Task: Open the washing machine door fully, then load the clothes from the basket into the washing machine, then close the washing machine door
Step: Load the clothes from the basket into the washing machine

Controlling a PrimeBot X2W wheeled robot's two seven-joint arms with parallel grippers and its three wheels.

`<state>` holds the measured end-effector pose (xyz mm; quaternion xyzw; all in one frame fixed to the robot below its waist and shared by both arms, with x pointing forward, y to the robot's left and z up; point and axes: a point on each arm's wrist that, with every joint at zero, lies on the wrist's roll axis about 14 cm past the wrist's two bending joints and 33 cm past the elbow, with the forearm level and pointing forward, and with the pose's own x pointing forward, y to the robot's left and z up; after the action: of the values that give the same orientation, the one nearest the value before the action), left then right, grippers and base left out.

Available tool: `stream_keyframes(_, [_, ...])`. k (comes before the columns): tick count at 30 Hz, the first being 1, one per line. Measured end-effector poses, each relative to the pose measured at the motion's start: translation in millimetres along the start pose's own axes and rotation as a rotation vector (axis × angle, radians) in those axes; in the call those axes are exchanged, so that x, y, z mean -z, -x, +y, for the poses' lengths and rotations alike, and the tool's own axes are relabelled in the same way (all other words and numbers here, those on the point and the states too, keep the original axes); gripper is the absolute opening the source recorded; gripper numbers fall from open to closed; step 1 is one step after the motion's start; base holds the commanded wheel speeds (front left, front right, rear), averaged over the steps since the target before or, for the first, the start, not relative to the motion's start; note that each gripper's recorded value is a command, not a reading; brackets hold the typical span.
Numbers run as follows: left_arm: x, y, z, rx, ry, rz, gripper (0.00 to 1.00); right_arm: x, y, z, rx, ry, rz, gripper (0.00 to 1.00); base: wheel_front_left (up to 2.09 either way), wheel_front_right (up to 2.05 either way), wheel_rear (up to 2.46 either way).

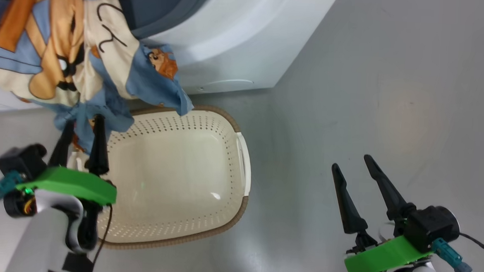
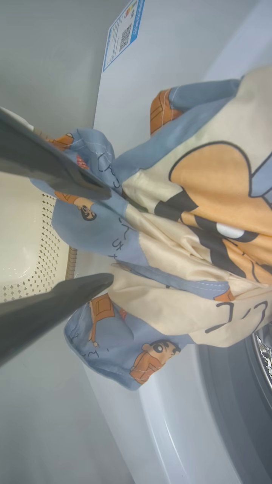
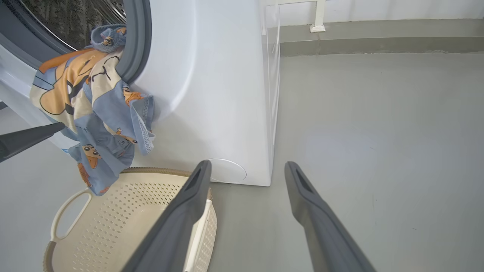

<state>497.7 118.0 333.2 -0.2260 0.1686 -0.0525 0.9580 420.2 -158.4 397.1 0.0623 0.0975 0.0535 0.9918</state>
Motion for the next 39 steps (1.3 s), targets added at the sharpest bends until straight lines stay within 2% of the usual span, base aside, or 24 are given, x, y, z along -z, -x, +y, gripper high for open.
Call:
stream_keyframes(10, [15,-34,-3,0.032,0.065,0.048,1.0,10,-10,-3,0.001,-0.01,0.021,1.0,0.0,0.0,0.0])
stream_keyframes(17, [15,-55,0,0.049,0.075,0.05,1.0,20,-11,-9,0.017,-0.004,0.049,1.0,0.0,0.0,0.0])
stream_keyframes(26, [17,-72,-17,0.106,0.089,0.046,1.0,30,-13,-14,0.029,0.001,0.073,1.0,0.0,0.0,0.0])
stream_keyframes(36, [5,-90,-15,0.099,0.087,0.005,1.0,37,-14,-12,0.02,0.003,0.093,1.0,0.0,0.0,0.0])
stream_keyframes(37, [1,-93,-14,0.096,0.084,-0.006,0.93,38,-14,-12,0.02,0.003,0.095,1.0,0.0,0.0,0.0])
stream_keyframes(38, [-2,-95,-13,0.094,0.079,-0.015,0.69,38,-14,-12,0.02,0.003,0.097,1.0,0.0,0.0,0.0])
stream_keyframes(39, [-4,-97,-13,0.093,0.075,-0.021,0.53,39,-14,-12,0.021,0.003,0.099,1.0,0.0,0.0,0.0])
